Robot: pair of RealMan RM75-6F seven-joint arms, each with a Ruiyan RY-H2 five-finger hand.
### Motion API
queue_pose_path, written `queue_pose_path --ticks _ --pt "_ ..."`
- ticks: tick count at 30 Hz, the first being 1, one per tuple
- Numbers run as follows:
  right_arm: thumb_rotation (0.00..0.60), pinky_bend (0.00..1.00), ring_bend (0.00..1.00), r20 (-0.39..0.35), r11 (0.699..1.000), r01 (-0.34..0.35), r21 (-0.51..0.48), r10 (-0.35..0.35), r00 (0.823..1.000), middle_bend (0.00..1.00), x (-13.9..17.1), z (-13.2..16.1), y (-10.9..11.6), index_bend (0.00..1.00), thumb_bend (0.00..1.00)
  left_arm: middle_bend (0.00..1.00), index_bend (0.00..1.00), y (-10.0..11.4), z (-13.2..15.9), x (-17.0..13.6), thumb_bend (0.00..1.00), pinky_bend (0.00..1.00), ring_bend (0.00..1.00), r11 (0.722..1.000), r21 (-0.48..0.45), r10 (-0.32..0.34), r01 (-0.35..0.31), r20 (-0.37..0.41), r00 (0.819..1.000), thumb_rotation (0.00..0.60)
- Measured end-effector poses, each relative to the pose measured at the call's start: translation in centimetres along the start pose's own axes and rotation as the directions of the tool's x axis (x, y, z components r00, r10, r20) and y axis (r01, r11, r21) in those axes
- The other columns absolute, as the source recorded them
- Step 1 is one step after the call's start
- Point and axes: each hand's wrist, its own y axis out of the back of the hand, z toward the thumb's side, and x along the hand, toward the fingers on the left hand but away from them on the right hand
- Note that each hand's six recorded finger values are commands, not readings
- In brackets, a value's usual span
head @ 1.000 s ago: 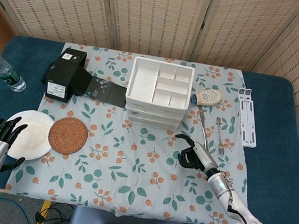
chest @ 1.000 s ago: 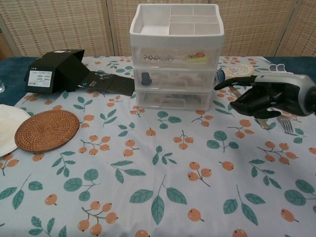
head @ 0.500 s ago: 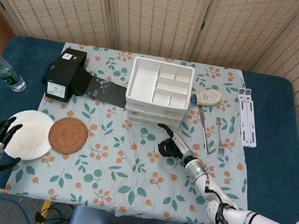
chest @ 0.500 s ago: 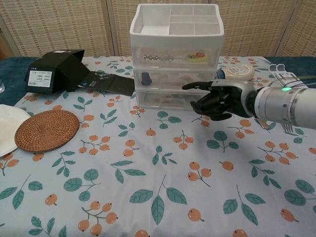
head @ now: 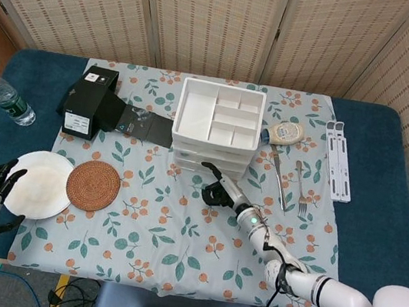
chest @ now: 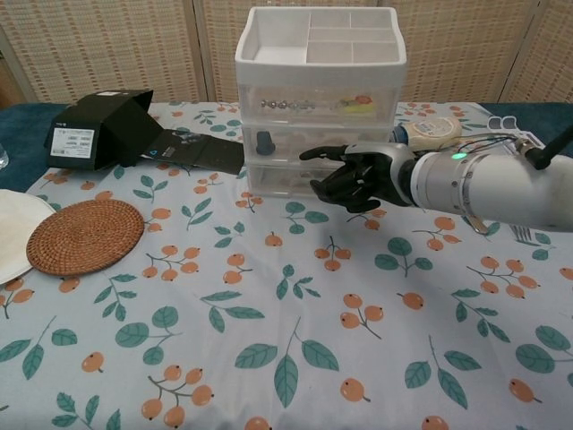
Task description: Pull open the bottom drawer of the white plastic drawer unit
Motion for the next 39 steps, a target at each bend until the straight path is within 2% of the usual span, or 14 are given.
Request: queue_pose_path --ticks 29,39 --pt "0.600 0.99 0.93 -0.011 1.000 0.014 0.016 -0.013 1.000 0.80 -2.0 0.5 -0.7 0.04 0.59 0.07 0.14 0.2 -0.2 -0.1 0.17 0.07 0.11 1.000 0.010 -0.006 0.006 -0.006 1.000 0.600" --pt "0.600 0.99 0.93 -0.017 0.999 0.006 0.035 -0.006 1.000 0.80 -1.8 0.5 -0.8 0.10 0.59 0.07 0.14 0.2 -0.2 -0.2 0.17 0.07 0.11 1.000 0.010 -0.006 0.006 -0.010 1.000 0.600"
